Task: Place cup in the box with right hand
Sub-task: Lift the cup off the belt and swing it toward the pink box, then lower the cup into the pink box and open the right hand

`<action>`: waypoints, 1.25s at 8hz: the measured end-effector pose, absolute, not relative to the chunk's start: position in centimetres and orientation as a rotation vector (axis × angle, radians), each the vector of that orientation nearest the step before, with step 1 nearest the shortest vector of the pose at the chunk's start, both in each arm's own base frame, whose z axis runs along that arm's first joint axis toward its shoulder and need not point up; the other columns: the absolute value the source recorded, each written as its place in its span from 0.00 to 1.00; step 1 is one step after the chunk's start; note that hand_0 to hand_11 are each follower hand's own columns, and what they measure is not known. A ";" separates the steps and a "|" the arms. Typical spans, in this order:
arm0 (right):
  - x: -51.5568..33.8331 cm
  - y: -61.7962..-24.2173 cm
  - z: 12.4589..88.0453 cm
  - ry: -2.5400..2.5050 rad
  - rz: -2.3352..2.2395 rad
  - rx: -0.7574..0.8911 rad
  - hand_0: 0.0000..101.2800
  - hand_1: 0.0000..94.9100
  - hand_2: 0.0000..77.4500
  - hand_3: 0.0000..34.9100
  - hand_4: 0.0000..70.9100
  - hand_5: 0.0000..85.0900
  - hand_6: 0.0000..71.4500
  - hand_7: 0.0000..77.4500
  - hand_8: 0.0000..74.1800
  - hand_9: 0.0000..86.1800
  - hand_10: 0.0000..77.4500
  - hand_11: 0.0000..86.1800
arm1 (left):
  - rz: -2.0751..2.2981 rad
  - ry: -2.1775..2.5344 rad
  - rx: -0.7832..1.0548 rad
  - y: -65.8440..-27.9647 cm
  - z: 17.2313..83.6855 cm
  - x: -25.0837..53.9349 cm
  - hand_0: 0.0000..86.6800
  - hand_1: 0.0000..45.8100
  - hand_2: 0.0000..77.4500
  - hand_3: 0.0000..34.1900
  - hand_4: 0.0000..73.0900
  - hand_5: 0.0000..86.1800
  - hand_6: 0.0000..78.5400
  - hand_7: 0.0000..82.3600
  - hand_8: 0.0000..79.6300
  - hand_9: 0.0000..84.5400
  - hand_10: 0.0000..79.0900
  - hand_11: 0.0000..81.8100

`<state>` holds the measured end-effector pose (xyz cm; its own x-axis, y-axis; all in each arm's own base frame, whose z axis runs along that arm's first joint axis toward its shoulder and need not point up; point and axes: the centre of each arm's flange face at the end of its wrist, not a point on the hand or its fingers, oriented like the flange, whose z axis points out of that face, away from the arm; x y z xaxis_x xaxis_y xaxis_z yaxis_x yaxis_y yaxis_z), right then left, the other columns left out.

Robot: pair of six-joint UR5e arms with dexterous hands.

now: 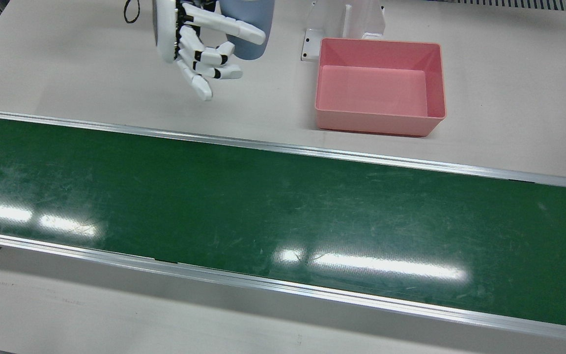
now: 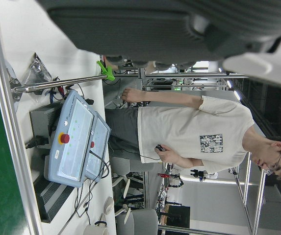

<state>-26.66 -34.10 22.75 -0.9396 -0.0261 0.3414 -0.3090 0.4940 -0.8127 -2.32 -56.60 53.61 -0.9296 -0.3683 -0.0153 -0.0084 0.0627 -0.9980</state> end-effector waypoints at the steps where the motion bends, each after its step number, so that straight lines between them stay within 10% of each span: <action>1: -29.6 -30.9 21.1 -2.444 1.380 0.259 0.48 0.01 0.30 0.00 0.72 0.00 0.29 0.91 0.27 0.50 0.10 0.12 | -1.948 2.077 -0.381 -56.6 53.6 -2.3 0.00 0.01 0.01 0.00 0.00 0.00 0.00 0.00 0.00 0.01 0.00 0.00; 10: -51.0 -23.6 22.9 -2.355 1.330 0.148 0.39 0.01 0.30 0.00 0.72 0.00 0.24 0.90 0.21 0.35 0.05 0.06 | -1.946 2.079 -0.381 -56.6 53.5 -2.3 0.00 0.01 0.01 0.00 0.00 0.00 0.00 0.00 0.00 0.01 0.00 0.00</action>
<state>-50.96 -23.63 22.91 -0.9022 0.1154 0.4156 -0.2964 0.5341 -0.7917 -2.32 -56.60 53.55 -0.9296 -0.3683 -0.0156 -0.0086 0.0641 -0.9979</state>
